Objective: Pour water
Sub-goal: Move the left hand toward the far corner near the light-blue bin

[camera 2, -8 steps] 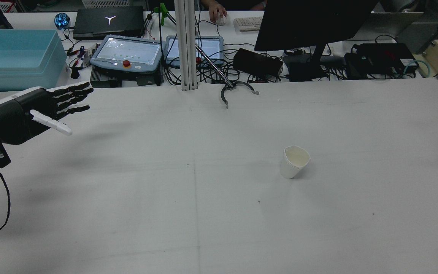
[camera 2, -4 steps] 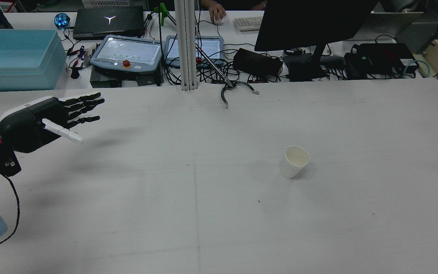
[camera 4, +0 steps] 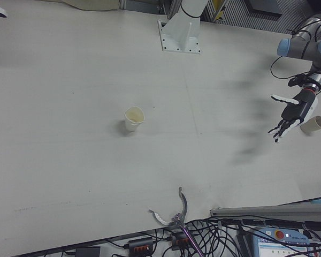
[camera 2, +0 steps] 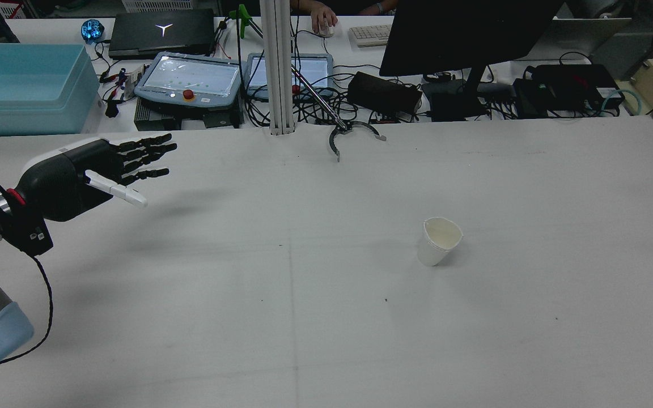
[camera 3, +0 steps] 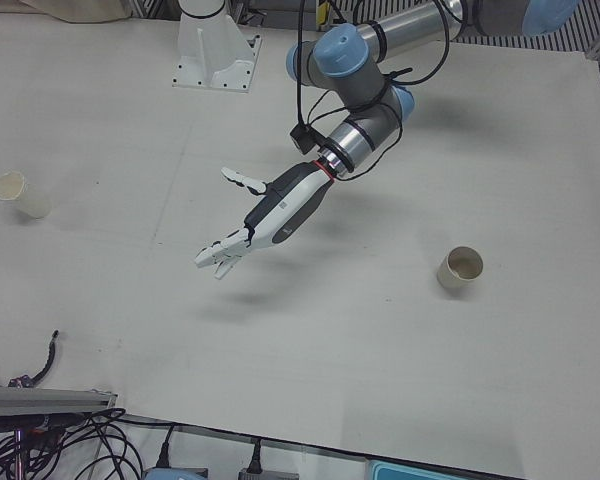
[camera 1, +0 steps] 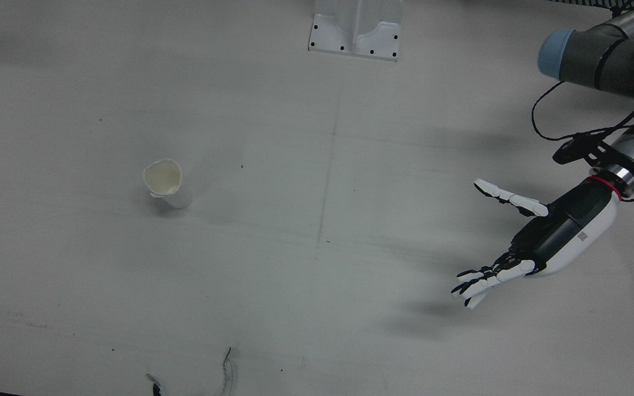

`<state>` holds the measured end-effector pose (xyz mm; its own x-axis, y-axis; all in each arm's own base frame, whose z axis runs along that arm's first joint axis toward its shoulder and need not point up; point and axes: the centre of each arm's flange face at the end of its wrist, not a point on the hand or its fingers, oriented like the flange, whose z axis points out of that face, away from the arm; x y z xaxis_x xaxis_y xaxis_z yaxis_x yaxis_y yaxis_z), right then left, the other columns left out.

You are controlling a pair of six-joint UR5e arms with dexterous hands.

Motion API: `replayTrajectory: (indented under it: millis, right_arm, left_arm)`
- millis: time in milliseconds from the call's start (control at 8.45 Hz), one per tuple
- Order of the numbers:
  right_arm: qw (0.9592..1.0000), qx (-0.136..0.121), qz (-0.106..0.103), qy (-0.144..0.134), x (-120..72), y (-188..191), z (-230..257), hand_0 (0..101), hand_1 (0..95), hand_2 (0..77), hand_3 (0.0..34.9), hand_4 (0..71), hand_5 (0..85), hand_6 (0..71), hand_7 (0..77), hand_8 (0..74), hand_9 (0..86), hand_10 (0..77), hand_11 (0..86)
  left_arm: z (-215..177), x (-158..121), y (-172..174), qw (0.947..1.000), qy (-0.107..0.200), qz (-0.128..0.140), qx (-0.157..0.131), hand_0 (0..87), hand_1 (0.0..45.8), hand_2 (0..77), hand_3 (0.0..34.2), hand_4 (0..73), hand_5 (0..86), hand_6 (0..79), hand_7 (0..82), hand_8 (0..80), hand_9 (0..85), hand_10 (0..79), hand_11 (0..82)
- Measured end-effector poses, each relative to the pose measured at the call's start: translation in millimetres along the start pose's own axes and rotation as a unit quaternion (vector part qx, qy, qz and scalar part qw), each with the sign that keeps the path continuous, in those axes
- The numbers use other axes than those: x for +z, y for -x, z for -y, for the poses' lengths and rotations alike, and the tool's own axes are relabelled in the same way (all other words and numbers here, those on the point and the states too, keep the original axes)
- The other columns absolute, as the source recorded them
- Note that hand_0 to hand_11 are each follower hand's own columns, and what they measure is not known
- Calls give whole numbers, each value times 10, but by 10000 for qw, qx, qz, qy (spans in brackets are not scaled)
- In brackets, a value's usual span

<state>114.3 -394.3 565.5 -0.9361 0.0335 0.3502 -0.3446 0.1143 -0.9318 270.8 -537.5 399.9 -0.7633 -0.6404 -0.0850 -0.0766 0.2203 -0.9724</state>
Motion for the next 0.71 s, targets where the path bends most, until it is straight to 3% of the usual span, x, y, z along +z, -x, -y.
replayTrajectory:
  millis: [355, 591, 710]
  right_arm:
    - [10000, -6, 57, 46, 6, 51, -44, 420, 109, 180, 65, 5, 71, 229, 169, 71, 54, 0, 5]
    - [9999, -8, 78, 153, 102, 68, -123, 420, 109, 180, 65, 0, 71, 224, 158, 71, 38, 0, 5]
    - [9998, -9, 115, 185, 143, 100, -148, 420, 109, 202, 73, 0, 71, 245, 196, 93, 71, 0, 5]
  left_arm:
    - [-88, 22, -6, 10000, 14, 4, -7, 802, 338, 11, 0, 240, 0, 158, 93, 65, 5, 93, 175]
    - [-192, -5, -24, 9999, 148, -16, 1, 802, 344, 11, 0, 207, 0, 158, 93, 65, 5, 93, 175]
    - [-283, 28, -23, 9996, 281, -21, 9, 802, 311, 5, 0, 224, 0, 147, 93, 65, 5, 93, 175]
